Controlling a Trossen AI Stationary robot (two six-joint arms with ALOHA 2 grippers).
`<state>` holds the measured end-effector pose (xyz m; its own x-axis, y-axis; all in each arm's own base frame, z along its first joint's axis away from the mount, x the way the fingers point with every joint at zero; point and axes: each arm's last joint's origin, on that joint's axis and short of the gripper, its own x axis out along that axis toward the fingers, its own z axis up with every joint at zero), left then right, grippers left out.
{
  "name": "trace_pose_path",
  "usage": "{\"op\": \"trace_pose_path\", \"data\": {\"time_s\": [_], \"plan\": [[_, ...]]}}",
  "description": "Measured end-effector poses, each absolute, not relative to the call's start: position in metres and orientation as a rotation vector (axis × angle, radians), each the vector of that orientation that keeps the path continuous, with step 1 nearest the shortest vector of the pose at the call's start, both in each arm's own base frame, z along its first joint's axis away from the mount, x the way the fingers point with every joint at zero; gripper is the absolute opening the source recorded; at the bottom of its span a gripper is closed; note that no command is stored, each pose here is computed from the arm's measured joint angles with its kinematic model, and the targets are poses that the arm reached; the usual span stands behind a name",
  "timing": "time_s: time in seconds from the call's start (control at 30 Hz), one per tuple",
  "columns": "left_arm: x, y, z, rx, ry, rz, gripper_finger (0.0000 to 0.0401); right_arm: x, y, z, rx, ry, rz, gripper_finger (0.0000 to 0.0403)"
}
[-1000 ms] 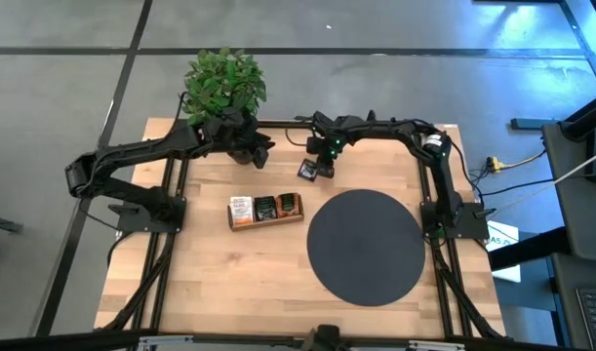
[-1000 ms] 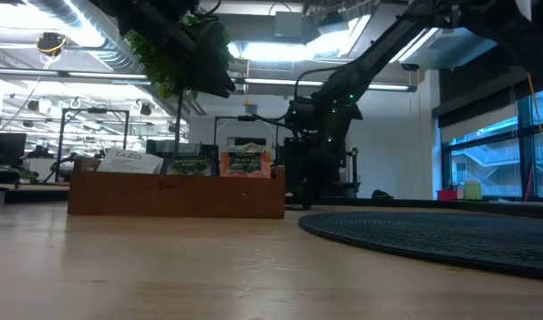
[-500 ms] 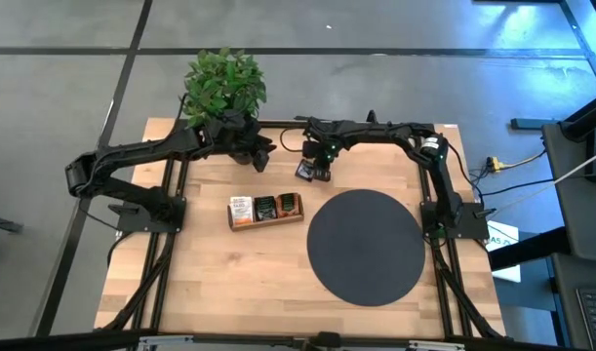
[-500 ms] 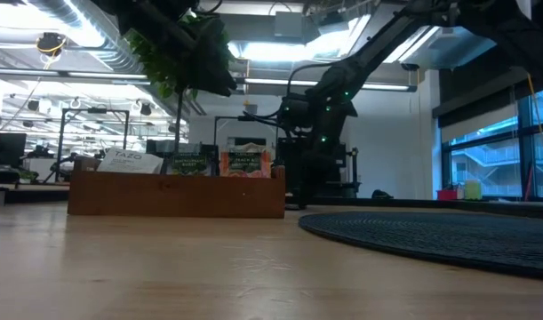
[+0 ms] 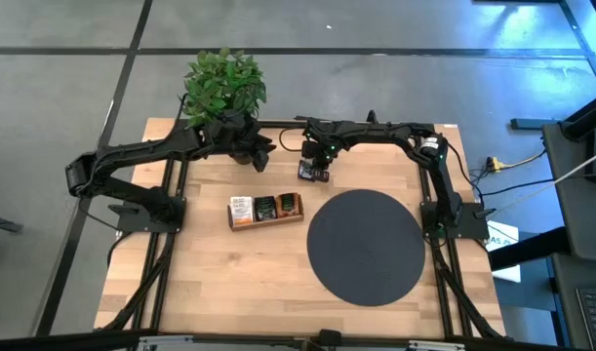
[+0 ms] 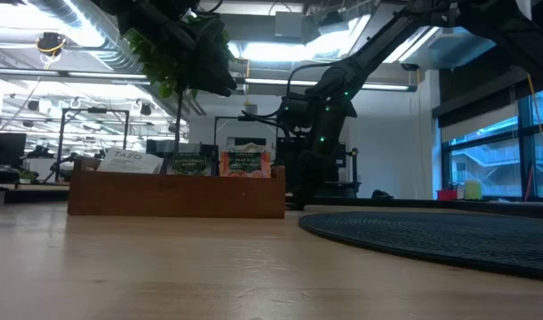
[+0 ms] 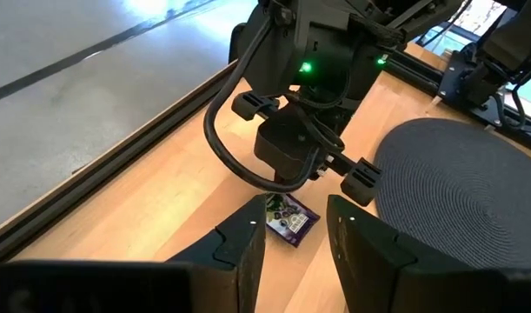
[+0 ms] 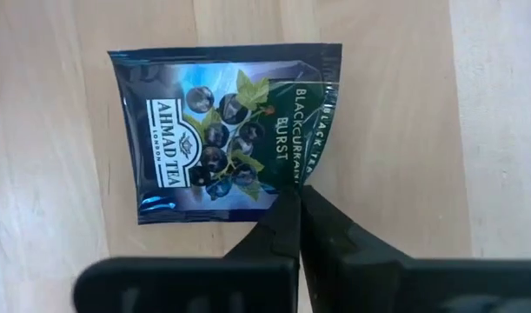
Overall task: Pick & Place Tea
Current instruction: Put the purple tea bag into the middle section of the wooden organizer
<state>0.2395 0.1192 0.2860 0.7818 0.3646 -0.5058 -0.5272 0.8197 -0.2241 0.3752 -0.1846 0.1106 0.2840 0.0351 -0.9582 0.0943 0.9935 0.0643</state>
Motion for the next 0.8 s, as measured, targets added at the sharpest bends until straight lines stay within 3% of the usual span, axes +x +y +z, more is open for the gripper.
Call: {"op": "trace_pose_path", "data": {"time_s": [0.8], "plan": [[0.242,0.114,0.287,-0.370,0.459,0.456,0.0120,0.364,-0.185,0.209,0.078,1.113,-0.153,0.0001]]}}
